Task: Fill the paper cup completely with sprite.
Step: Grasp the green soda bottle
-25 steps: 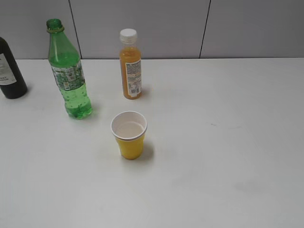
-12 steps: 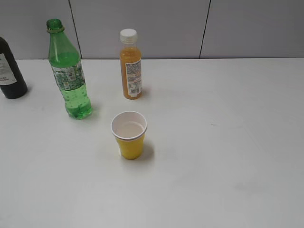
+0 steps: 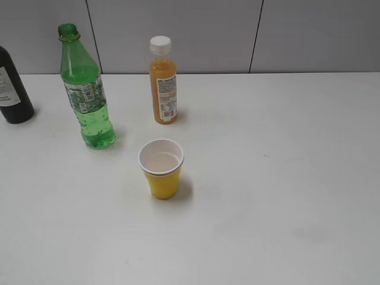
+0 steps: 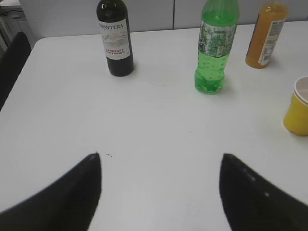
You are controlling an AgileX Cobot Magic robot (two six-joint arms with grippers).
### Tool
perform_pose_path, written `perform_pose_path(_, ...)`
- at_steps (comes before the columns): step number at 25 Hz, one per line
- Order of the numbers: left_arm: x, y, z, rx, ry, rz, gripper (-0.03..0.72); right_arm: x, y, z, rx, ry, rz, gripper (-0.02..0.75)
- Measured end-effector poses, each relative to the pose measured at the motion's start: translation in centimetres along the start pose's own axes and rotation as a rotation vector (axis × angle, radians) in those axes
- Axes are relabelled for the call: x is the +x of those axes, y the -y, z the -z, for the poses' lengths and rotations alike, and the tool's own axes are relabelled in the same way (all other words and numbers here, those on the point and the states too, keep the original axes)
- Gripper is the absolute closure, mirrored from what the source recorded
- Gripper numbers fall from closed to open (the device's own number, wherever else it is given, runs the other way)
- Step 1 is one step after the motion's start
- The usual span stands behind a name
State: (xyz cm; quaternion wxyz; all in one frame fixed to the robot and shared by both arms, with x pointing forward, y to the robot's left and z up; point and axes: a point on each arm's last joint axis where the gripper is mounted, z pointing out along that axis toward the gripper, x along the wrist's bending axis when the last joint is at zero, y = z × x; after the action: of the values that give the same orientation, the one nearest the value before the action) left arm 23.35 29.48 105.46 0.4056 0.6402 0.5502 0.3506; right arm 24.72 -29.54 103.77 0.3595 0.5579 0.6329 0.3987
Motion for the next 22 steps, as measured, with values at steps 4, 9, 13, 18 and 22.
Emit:
perform_pose_path(4, 0.0, 0.0, 0.0, 0.000, 0.000, 0.000, 0.043, 0.0, 0.0, 0.0, 0.000, 0.000, 0.000, 0.152)
perform_pose_path(9, 0.0, -0.2, 0.1, -0.012, -0.001, -0.002, 0.038, 0.0, 0.0, 0.0, 0.000, 0.000, 0.000, 0.152)
perform_pose_path(13, 0.0, -1.0, 0.3, -0.079, -0.007, -0.027, 0.039, 0.0, 0.0, 0.0, 0.000, 0.000, 0.000, 0.153)
perform_pose_path(18, 0.4, -3.6, -0.7, -0.214, -0.035, -0.045, 0.046, 0.0, 0.0, 0.0, 0.000, 0.000, 0.000, 0.153)
perform_pose_path(22, 0.8, -5.8, -2.8, -0.252, -0.056, -0.051, 0.054, 0.0, 0.0, 0.0, 0.000, 0.000, 0.000, 0.153)
